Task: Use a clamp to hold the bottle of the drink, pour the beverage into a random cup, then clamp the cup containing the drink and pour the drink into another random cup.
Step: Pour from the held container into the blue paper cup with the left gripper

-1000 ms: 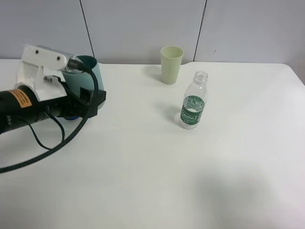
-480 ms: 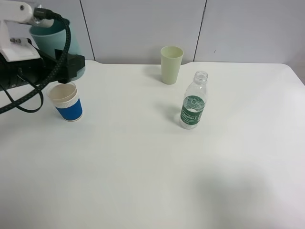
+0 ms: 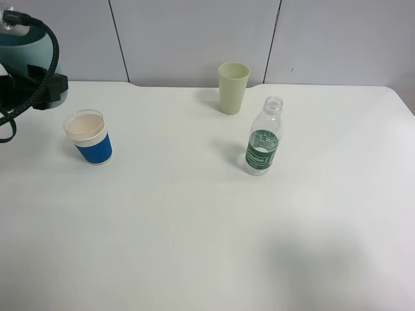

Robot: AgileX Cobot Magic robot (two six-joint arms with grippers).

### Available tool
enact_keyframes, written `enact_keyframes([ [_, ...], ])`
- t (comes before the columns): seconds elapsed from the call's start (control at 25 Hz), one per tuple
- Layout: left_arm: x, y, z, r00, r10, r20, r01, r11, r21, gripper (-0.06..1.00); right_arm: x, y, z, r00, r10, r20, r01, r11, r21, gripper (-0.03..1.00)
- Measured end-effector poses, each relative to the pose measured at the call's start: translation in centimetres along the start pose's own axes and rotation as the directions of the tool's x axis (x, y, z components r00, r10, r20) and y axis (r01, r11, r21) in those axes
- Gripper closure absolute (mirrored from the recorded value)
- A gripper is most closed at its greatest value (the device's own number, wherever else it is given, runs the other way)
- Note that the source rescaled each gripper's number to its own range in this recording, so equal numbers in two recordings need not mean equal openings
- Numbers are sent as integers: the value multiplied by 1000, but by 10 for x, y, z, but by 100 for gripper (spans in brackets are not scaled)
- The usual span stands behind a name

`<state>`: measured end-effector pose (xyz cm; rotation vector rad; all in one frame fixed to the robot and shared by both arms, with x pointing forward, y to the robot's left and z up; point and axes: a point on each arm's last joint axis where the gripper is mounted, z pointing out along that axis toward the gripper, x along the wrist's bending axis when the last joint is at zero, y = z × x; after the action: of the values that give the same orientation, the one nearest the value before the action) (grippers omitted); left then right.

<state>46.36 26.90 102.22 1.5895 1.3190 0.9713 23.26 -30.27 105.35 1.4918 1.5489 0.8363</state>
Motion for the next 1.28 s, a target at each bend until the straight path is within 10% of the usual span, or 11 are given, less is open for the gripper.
enact_keyframes([
  [0.32, 25, 3, -1, 995, 7, -102, -11, 999, -40, 93, 0, 0, 0, 1000, 0, 0, 0, 1000, 0, -3],
  [1.28, 24, -15, 31, 936, 346, -65, -346, 938, 10, 93, 0, 0, 0, 1000, 0, 0, 0, 1000, 0, -3],
])
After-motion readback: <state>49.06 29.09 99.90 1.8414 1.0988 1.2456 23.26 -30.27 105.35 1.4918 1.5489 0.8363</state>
